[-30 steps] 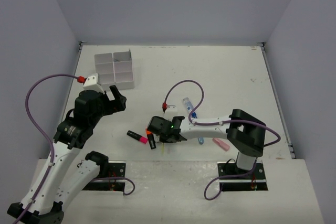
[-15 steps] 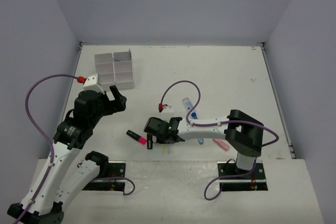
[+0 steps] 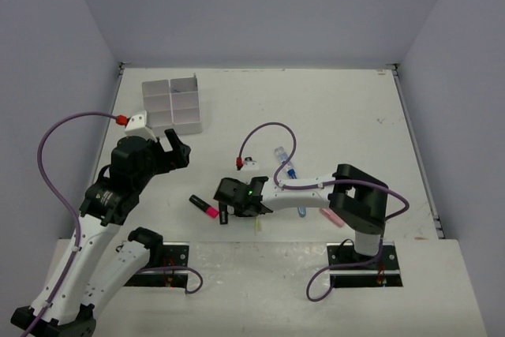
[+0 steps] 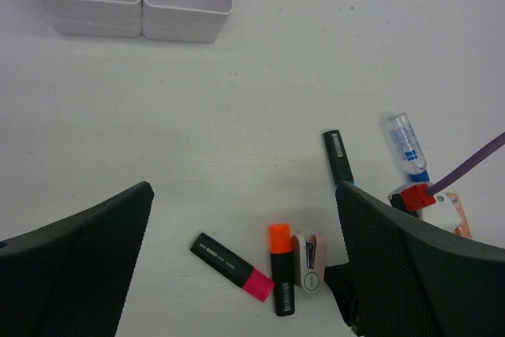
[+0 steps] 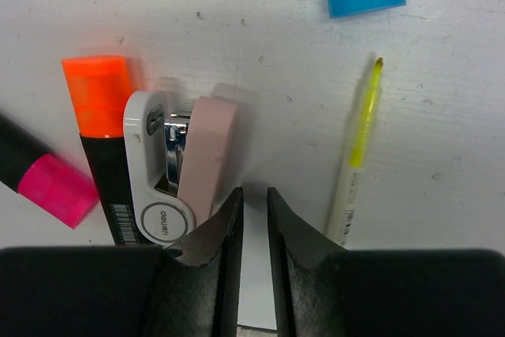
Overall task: Sort the stationery into containers
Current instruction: Pick up the pen from the center of the board.
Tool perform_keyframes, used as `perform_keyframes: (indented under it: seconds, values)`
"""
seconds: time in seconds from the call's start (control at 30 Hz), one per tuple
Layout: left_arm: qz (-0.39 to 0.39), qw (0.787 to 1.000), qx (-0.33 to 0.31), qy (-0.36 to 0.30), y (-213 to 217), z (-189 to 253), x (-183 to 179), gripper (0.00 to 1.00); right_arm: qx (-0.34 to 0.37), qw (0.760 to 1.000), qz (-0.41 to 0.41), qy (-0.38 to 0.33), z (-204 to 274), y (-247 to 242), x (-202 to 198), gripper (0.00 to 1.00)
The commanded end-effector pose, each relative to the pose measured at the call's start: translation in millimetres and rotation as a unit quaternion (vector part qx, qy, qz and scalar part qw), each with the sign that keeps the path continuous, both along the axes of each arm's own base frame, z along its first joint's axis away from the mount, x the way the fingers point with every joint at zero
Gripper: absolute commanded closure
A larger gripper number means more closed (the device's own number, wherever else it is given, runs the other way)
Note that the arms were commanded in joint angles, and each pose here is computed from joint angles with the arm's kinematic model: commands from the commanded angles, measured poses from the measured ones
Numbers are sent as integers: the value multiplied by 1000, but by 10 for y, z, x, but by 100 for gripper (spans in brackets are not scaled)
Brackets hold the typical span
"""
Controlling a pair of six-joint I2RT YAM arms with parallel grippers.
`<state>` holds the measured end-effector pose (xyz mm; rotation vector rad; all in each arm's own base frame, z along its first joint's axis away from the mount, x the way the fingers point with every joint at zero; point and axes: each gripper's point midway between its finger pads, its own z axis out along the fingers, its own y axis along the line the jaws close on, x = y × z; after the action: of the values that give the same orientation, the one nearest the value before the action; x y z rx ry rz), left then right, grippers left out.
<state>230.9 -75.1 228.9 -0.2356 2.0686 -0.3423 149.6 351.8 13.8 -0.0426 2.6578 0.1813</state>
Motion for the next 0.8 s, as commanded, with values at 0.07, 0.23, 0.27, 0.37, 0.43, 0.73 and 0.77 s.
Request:
perform_keyframes:
  seconds: [0.07, 0.23, 0.27, 0.37, 0.43, 0.73, 0.77]
  values:
    - [-23, 1000, 7, -14, -60, 32, 34, 0, 16, 999, 19, -32, 231, 161, 109, 80]
    - [-23, 1000, 8, -13, -60, 27, 38, 0, 23, 998, 24, -52, 471, 131, 178, 79]
    - [-23, 1000, 8, -13, -60, 25, 37, 0, 27, 998, 24, -57, 541, 99, 200, 79]
    - [-23, 1000, 8, -12, -63, 21, 38, 0, 18, 998, 17, -53, 574, -91, 272, 77]
    - [-23, 1000, 8, -12, -63, 19, 37, 0, 1, 999, 11, -47, 550, -280, 284, 70]
    - [-26, 1000, 8, -11, -76, 11, 34, 0, -40, 999, -23, -16, 382, -1094, 199, 58]
    - [-26, 1000, 8, -11, -76, 11, 35, 0, -38, 999, -25, -13, 366, -1152, 177, 58]
